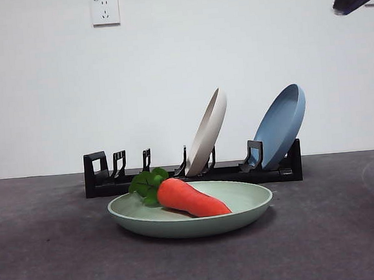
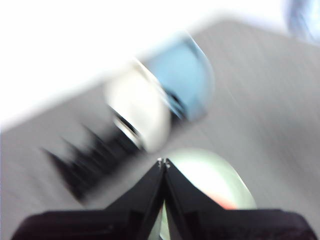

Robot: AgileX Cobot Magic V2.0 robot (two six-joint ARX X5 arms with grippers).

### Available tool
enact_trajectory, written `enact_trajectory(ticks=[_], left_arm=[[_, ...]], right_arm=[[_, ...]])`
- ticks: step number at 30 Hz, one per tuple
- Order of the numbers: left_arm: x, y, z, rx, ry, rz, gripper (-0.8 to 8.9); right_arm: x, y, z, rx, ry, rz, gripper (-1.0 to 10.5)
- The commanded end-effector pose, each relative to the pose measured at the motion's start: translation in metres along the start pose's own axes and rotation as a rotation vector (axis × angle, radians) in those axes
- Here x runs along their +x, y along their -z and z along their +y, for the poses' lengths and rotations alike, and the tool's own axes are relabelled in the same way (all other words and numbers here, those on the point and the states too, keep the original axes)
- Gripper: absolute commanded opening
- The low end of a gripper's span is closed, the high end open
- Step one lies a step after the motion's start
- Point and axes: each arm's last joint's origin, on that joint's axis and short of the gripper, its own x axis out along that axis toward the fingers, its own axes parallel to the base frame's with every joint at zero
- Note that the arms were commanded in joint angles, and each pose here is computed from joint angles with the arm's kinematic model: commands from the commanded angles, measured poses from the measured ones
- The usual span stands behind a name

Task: Take the green plate from the plate rack,put the plate on the table,take the carrot from the table,put the carrot in the plate

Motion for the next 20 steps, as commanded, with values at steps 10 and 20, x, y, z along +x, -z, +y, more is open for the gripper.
enact_trajectory(ticks=[10,20], left_arm=[[-0.044,0.050,0.058,-0.098,-0.492,-0.288,-0.03],[-0.017,0.172,0.056,-0.097,-0.571,-0.315,-0.03]], right_arm=[[0.001,0.001,0.000,0.005,0.001,0.003,0.0],[0.001,0.001,0.000,0.005,0.001,0.003,0.0]])
